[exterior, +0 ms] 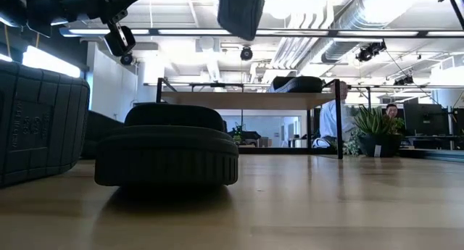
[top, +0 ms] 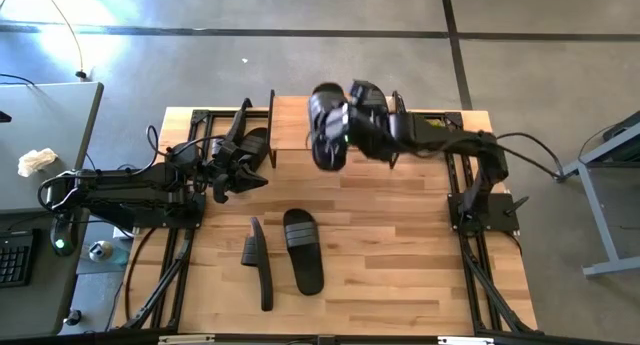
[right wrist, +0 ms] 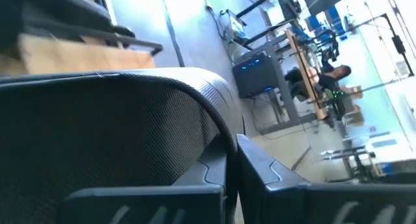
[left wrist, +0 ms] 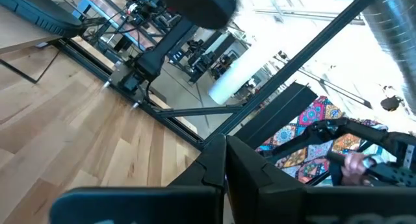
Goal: Pick and place slides into the shelf
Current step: Put the black slipper on the shelf, then put the black slipper under the shelf
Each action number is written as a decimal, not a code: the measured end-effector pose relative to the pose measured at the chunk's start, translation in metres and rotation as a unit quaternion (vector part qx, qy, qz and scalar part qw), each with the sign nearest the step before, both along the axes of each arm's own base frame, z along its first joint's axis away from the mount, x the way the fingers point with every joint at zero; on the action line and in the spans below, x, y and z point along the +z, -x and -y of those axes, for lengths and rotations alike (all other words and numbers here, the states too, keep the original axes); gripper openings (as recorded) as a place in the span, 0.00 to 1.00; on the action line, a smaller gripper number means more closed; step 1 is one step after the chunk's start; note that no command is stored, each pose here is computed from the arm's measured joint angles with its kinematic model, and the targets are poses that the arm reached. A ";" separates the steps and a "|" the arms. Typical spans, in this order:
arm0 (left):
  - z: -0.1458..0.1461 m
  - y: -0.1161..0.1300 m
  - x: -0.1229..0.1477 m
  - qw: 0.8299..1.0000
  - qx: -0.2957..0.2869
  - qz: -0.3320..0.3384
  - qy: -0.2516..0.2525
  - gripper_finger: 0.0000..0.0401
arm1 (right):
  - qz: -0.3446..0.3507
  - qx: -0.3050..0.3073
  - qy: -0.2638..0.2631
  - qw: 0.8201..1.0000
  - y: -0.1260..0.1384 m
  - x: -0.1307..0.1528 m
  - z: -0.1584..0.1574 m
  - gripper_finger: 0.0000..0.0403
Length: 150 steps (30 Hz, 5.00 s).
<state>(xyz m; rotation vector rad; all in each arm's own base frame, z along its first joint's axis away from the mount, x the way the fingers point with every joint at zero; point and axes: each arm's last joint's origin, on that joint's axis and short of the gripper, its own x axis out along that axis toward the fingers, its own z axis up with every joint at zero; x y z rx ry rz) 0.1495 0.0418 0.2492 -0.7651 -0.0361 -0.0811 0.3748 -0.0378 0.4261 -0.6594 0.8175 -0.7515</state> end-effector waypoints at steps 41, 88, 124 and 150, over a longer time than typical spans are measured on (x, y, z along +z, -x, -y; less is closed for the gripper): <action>0.000 0.000 0.000 1.000 0.000 0.000 0.000 0.00 | -0.189 -0.008 0.033 0.981 0.002 -0.141 0.131 0.00; 0.000 0.000 0.000 1.000 0.000 0.000 0.000 0.00 | -0.163 0.005 -0.018 0.986 0.006 -0.143 0.128 0.37; 0.000 0.000 0.000 1.000 0.000 0.000 0.000 0.00 | 0.033 0.049 -0.097 0.994 0.048 -0.063 -0.020 0.38; 0.000 0.000 0.000 1.000 0.000 0.000 0.000 0.00 | -0.004 0.180 -0.282 0.942 0.019 -0.169 -0.213 0.38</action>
